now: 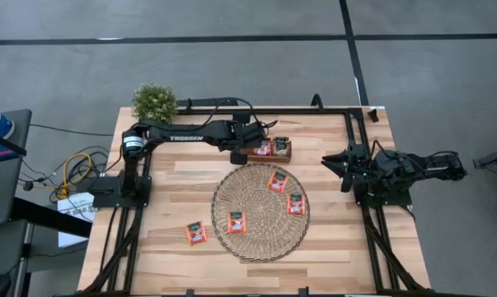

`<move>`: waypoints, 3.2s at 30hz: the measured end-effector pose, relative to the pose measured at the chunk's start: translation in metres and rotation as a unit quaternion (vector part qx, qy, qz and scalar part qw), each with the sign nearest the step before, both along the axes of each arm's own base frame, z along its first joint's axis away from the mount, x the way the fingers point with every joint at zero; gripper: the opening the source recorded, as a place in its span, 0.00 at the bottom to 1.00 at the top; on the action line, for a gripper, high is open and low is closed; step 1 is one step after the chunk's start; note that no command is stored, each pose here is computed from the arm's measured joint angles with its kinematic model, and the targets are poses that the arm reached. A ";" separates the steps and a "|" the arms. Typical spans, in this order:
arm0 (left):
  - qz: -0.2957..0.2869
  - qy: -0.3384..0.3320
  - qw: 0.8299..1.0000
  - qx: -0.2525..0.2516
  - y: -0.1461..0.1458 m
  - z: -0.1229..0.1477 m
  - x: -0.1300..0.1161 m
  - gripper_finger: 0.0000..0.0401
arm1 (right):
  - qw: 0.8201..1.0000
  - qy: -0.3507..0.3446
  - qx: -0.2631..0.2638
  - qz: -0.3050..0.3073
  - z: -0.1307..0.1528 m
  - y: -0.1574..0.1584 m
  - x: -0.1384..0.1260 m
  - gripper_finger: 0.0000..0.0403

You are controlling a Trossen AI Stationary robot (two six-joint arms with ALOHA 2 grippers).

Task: Pick & Place Tea
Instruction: Put the orange tea bag into the left section of the wooden organizer

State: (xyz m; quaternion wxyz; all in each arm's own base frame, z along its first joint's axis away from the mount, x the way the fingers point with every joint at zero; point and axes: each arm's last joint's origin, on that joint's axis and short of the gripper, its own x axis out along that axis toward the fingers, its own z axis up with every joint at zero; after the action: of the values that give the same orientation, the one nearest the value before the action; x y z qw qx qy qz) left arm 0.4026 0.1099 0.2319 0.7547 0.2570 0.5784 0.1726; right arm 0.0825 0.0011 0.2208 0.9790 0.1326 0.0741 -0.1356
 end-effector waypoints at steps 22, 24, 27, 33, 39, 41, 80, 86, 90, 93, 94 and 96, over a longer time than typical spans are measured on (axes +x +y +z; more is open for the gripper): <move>0.015 0.041 0.999 0.021 0.004 -0.027 0.007 0.00 | 1.000 0.009 -0.001 0.000 -0.002 0.000 0.000 0.19; 0.022 0.040 0.998 0.037 0.005 -0.026 0.007 0.00 | 1.000 0.010 -0.001 0.000 -0.002 0.000 0.000 0.19; 0.025 0.042 0.998 0.047 0.006 -0.024 0.006 0.00 | 1.000 0.010 -0.001 0.000 -0.002 0.000 0.000 0.19; 0.021 0.042 0.998 0.040 0.005 -0.024 0.006 0.00 | 1.000 0.010 -0.001 0.000 -0.002 0.000 0.000 0.19; 0.019 0.046 0.998 0.036 0.004 -0.025 0.006 0.00 | 1.000 0.010 -0.001 0.000 -0.002 0.000 0.000 0.19; 0.019 0.050 0.998 0.034 0.004 -0.026 0.005 0.00 | 1.000 0.010 -0.001 0.000 -0.002 0.000 0.000 0.19; 0.058 0.001 0.998 -0.015 0.002 -0.027 0.007 0.23 | 1.000 0.009 0.000 0.000 -0.002 0.000 0.000 0.19; 0.065 0.021 0.997 0.043 -0.002 -0.026 0.007 0.29 | 1.000 0.008 0.000 0.000 -0.002 0.000 0.000 0.19; 0.054 0.035 0.996 0.070 -0.004 -0.025 0.007 0.29 | 1.000 0.009 0.000 0.000 -0.002 0.000 0.000 0.19; 0.054 0.032 0.995 0.072 -0.004 -0.025 0.008 0.29 | 1.000 0.008 0.000 0.000 -0.002 0.000 0.000 0.19; 0.058 0.025 0.995 0.076 -0.003 -0.024 0.009 0.29 | 1.000 0.009 0.000 0.000 -0.002 0.000 0.000 0.19; 0.070 0.011 0.993 0.096 0.000 -0.022 0.011 0.29 | 1.000 0.008 0.000 0.000 -0.002 0.000 0.000 0.19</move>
State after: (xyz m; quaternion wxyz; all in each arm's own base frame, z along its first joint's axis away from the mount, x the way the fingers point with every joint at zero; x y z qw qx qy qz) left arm 0.4132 0.1098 0.2098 0.7062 0.2886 0.5844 0.2767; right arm 0.0822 0.0010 0.2192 0.9784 0.1315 0.0822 -0.1367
